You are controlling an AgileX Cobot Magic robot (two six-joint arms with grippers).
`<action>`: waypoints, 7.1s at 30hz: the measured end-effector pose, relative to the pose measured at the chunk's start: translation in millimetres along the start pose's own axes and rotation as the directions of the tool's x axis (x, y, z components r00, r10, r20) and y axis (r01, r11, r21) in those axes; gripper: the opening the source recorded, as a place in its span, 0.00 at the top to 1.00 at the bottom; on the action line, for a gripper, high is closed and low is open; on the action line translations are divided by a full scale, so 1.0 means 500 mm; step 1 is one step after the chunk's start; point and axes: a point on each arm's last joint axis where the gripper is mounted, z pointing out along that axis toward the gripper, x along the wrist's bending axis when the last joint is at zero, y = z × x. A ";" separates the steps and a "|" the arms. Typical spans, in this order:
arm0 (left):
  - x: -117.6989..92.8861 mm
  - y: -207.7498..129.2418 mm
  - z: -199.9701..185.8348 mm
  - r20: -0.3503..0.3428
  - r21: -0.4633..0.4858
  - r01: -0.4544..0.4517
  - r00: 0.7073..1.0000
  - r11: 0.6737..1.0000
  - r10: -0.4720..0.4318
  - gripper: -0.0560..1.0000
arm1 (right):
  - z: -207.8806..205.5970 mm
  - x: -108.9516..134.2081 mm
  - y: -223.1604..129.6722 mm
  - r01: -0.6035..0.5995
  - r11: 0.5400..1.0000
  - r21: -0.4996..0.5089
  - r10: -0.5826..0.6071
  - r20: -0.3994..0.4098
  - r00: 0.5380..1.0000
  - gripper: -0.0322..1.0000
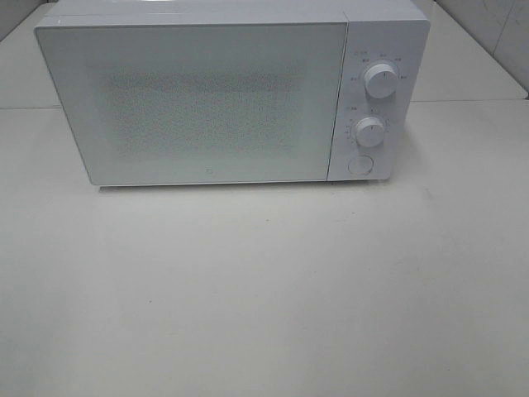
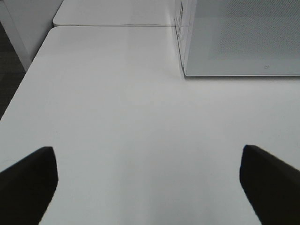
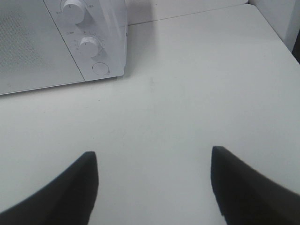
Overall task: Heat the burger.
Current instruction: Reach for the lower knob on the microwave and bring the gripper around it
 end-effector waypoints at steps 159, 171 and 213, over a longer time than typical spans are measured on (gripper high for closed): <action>0.000 0.000 0.000 0.000 0.000 -0.001 1.000 1.000 0.001 0.02 | 0.701 0.271 -0.071 0.156 0.948 -0.279 -0.142 0.069 0.988 0.23; 0.000 0.000 0.000 0.000 0.000 -0.001 1.000 1.000 0.001 0.02 | 0.725 0.267 -0.071 0.160 0.950 -0.269 -0.147 0.067 0.987 0.23; 0.000 0.000 0.000 0.000 0.000 -0.001 1.000 1.000 0.001 0.02 | 0.735 0.276 -0.076 0.115 0.962 -0.246 -0.108 0.041 0.993 0.55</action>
